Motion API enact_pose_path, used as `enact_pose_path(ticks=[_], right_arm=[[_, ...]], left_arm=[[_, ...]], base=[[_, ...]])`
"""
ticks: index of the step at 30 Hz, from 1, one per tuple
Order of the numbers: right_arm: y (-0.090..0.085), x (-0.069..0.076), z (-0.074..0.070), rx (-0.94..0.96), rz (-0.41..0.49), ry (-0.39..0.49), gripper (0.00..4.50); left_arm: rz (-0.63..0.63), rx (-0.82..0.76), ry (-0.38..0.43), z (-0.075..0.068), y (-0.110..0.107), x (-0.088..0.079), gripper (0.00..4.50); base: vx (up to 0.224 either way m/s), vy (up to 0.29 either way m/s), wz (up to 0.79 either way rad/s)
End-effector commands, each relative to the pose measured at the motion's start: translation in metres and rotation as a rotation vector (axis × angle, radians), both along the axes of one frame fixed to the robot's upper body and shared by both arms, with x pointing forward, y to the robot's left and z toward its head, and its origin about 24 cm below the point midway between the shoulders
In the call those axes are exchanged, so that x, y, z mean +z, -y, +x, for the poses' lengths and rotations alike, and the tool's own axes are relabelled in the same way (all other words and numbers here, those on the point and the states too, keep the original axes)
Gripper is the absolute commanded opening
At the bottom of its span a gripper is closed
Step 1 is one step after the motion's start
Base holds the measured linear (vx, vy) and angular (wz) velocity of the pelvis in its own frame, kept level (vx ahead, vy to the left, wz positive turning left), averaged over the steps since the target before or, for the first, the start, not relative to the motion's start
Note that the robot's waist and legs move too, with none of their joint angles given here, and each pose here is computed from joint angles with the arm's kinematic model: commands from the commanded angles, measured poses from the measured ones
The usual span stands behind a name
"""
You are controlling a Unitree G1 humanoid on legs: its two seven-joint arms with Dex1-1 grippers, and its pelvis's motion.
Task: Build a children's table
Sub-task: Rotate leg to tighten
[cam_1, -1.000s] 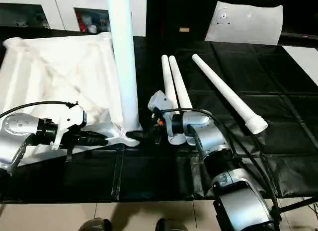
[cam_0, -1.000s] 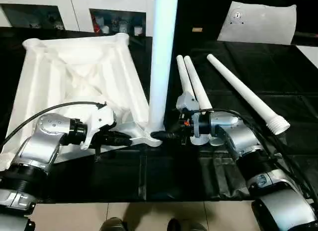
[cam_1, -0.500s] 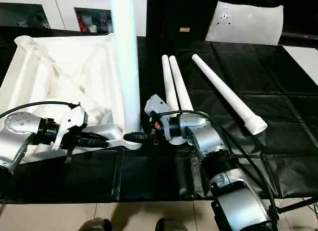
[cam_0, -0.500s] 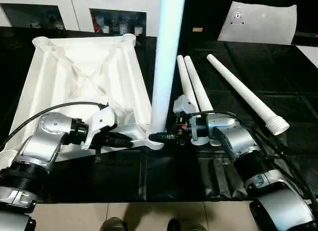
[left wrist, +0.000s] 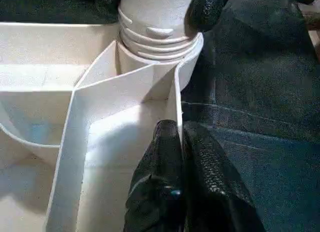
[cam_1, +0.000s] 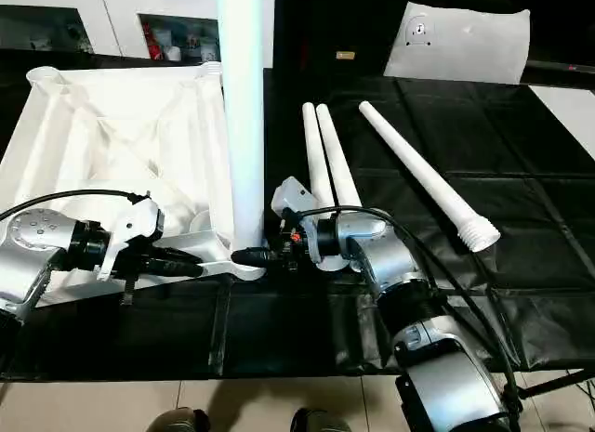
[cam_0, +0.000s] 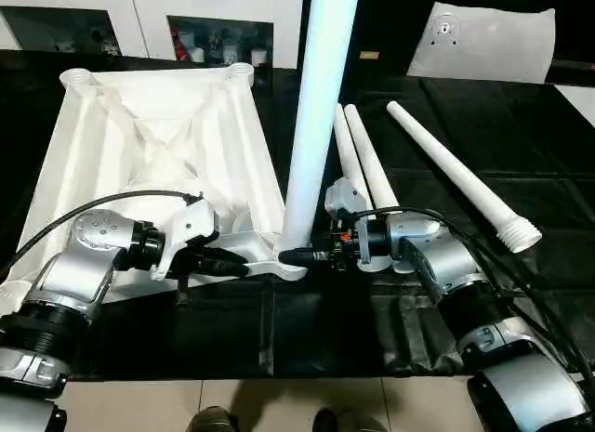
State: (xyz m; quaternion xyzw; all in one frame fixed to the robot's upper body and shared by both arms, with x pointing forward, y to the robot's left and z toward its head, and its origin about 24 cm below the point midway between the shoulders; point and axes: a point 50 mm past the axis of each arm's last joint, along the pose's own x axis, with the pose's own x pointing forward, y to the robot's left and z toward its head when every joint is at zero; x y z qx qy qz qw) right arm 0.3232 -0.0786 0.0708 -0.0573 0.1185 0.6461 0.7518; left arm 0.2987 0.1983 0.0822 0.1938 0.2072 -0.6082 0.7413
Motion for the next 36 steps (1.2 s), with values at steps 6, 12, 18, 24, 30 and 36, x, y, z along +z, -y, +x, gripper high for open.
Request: enact_pose_path(ticks=[6, 12, 18, 24, 30, 36], right_arm=[[-0.031, -0.025, -0.011, -0.224, 0.052, -0.085, 2.54], [-0.064, -0.034, -0.014, -0.45, 0.107, -0.166, 2.52], [-0.089, -0.033, -0.008, -0.674, 0.113, -0.226, 2.49], [-0.103, -0.022, -0.006, -0.748, 0.155, -0.226, 2.49], [-0.091, -0.021, -0.003, -0.782, 0.192, -0.196, 3.28], [-0.052, -0.003, 0.013, -0.841, 0.281, -0.085, 3.93]], left_arm=[[-0.085, 0.358, 0.023, 0.006, 0.027, -0.01, 0.0], [-0.217, 0.66, 0.037, 0.01, 0.062, -0.005, 0.0], [-0.258, 0.815, 0.089, 0.017, 0.092, 0.001, 0.0], [-0.244, 0.882, 0.148, 0.024, 0.103, 0.009, 0.0], [-0.2, 0.815, 0.168, 0.021, 0.098, 0.005, 0.0], [-0.152, 0.762, 0.214, 0.023, 0.083, 0.001, 0.0]], base=[[0.0, 0.0, 0.0], [0.0, 0.0, 0.0], [0.0, 0.0, 0.0], [0.05, 0.0, 0.04], [0.0, 0.0, 0.0], [0.0, 0.0, 0.0]])
